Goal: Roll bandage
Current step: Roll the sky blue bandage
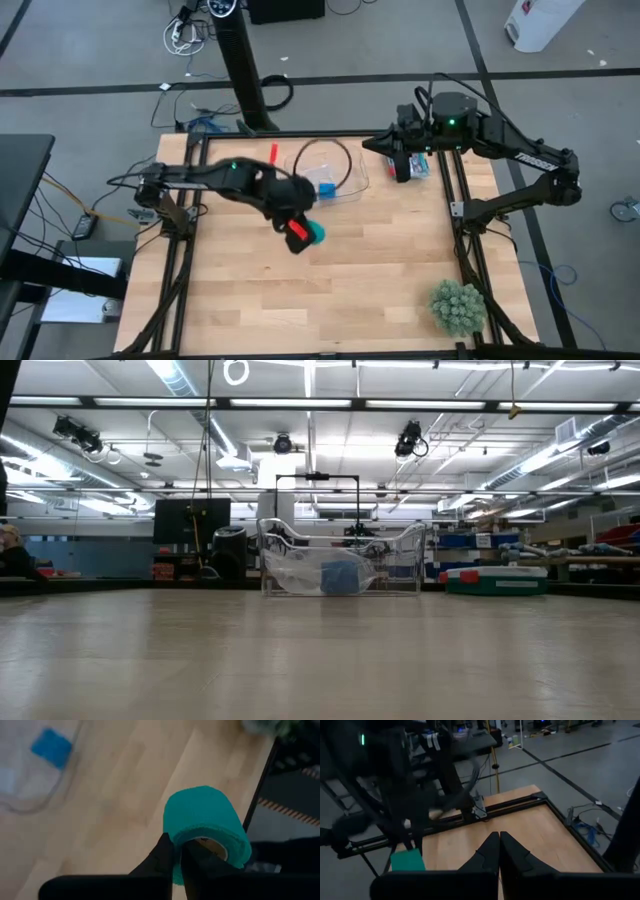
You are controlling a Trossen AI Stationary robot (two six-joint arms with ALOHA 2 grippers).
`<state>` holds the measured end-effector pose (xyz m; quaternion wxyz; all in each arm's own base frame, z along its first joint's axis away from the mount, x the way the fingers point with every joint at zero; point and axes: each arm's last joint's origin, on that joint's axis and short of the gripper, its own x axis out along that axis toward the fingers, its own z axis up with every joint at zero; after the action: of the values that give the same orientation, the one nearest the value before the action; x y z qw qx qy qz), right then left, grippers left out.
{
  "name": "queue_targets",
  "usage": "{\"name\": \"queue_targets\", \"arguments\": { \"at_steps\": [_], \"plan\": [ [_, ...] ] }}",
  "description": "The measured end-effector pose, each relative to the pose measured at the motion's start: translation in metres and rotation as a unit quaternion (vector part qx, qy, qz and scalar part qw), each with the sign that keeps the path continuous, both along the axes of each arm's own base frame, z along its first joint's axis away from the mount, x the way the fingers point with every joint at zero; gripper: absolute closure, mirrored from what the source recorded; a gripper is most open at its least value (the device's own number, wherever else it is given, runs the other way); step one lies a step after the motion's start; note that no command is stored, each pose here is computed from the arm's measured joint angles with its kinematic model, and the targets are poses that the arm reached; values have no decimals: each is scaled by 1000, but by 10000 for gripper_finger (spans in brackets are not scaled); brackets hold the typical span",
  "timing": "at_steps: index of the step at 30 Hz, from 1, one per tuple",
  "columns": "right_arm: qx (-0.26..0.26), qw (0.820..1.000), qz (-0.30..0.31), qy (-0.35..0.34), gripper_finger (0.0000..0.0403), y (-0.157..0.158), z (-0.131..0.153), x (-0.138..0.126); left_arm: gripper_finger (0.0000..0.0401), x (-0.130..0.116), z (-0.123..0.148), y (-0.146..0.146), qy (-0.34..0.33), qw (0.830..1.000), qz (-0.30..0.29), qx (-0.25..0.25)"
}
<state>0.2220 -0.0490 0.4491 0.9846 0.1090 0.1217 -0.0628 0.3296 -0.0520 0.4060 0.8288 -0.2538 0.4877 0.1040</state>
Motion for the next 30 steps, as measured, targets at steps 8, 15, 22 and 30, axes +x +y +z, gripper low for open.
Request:
{"name": "queue_targets", "arguments": {
  "at_steps": [8, 15, 22, 30],
  "plan": [
    [22, 1000, 10, 3, 402, 0, -3, 5, 376, -1, -40, -13, 80, 996, -22, 16],
    [34, 999, 9, -3, 398, 0, -2, 5, 375, -4, -75, -16, 152, 987, -50, -18],
    [41, 999, 17, -5, 401, 1, -1, 5, 375, -7, -97, -16, 192, 980, -39, -19],
    [43, 999, 22, -7, 401, 3, -1, 6, 375, -12, -128, -13, 228, 973, -24, 27]
  ]
}}
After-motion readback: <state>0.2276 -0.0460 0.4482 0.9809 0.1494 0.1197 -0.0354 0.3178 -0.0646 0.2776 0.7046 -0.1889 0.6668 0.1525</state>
